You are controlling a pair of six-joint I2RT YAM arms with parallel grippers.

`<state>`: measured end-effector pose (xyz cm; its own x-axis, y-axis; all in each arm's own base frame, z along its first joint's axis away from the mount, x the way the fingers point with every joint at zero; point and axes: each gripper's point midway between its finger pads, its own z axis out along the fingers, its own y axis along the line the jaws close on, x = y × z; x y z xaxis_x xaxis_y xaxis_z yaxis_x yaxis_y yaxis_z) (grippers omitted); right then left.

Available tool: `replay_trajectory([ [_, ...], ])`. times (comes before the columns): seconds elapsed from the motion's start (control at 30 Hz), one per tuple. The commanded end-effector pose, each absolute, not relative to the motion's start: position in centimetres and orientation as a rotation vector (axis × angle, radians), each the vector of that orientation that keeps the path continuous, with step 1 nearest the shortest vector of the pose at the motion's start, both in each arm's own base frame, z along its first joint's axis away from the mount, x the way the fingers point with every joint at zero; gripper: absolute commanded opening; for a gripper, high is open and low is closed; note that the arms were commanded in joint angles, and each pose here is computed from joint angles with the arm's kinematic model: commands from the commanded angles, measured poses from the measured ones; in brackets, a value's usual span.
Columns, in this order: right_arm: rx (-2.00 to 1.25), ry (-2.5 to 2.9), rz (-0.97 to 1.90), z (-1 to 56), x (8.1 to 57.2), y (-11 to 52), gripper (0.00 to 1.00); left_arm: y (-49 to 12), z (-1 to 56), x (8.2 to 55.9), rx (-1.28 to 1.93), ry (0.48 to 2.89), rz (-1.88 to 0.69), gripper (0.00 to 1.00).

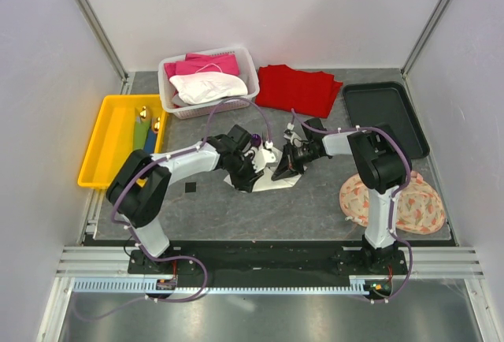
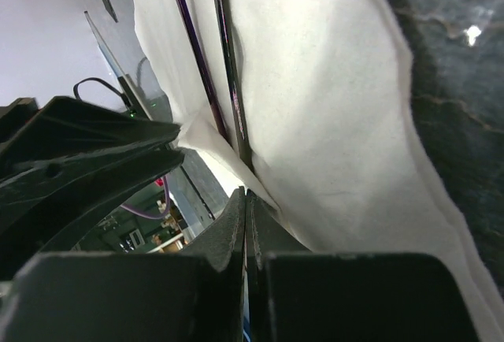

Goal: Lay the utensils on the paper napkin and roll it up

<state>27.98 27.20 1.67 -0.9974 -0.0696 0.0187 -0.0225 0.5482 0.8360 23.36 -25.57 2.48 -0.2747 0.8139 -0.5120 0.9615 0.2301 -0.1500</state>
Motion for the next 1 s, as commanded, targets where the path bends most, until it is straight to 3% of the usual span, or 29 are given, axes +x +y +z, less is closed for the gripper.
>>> replay_trajectory([
  [0.0,0.106,-2.741,-1.504,2.1,28.9,27.6,0.00,-28.2,5.8,24.9,1.515,2.181,-0.767,0.34],
  [0.4,0.102,-2.736,-1.499,2.2,28.8,27.5,0.00,-30.9,6.5,30.5,1.207,2.293,-0.851,0.33],
  [0.97,0.077,-2.734,-1.478,1.8,28.9,27.4,0.00,-32.2,6.1,30.2,1.149,2.308,-0.956,0.32],
])
